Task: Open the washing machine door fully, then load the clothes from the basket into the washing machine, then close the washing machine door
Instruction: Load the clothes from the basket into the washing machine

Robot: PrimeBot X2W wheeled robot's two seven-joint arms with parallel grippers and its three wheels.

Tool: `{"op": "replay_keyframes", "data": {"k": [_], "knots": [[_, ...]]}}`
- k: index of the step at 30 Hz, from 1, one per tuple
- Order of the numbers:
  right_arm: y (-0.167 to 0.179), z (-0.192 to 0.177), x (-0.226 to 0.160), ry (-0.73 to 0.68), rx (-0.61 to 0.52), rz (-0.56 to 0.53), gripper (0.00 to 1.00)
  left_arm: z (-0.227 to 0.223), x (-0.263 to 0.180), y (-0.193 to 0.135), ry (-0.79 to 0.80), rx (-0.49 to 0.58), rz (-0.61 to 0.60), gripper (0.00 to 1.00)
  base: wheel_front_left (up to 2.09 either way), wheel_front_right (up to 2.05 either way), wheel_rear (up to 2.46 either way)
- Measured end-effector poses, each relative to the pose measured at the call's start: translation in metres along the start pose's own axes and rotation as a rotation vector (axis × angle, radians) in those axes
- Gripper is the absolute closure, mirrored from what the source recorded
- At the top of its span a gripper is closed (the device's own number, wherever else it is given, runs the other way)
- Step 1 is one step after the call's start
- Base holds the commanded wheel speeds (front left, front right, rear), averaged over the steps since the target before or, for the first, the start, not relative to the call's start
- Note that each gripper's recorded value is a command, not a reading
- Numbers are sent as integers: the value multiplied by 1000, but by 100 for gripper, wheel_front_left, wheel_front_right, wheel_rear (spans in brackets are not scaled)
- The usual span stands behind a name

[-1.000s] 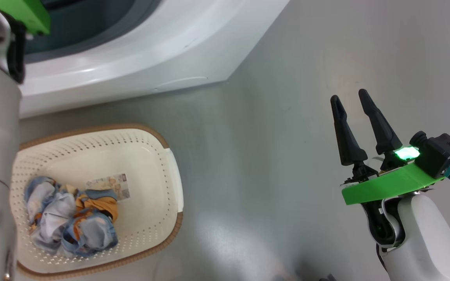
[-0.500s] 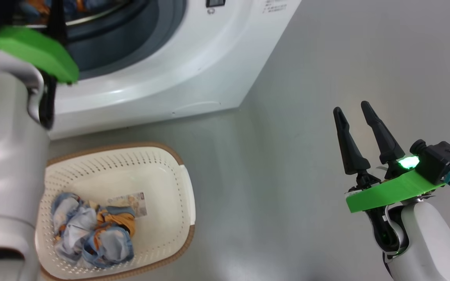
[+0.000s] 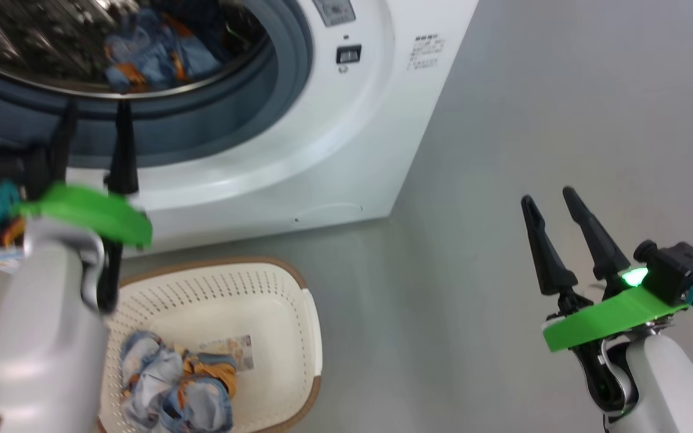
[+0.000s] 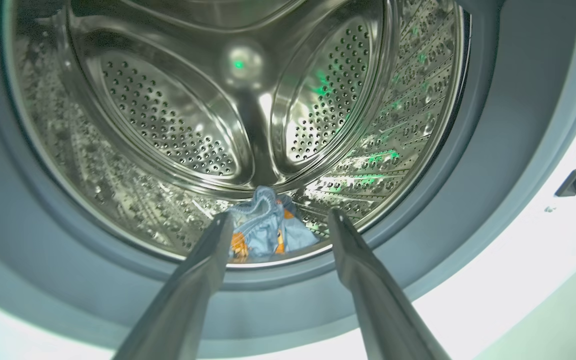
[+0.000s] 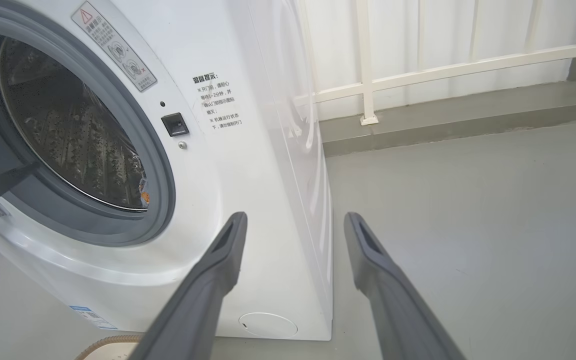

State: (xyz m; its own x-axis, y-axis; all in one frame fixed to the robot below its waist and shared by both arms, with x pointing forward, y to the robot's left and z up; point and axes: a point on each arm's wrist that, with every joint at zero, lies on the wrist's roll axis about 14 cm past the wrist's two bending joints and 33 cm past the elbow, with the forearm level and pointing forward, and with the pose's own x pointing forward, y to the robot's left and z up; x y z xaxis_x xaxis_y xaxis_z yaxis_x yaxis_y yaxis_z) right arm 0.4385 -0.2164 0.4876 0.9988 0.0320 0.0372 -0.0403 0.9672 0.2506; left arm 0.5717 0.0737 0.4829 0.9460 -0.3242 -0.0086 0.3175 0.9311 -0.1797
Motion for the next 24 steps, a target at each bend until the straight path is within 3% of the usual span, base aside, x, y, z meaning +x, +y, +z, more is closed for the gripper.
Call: {"op": "replay_keyframes", "data": {"k": [8, 24], "knots": [[7, 19, -10, -39, 1, 26, 0, 9, -59, 2, -45, -12, 40, 0, 0, 0, 0], [23, 18, -37, -26, 16, 69, 0, 20, -161, 20, -90, 11, 154, 0, 0, 0, 0]]}}
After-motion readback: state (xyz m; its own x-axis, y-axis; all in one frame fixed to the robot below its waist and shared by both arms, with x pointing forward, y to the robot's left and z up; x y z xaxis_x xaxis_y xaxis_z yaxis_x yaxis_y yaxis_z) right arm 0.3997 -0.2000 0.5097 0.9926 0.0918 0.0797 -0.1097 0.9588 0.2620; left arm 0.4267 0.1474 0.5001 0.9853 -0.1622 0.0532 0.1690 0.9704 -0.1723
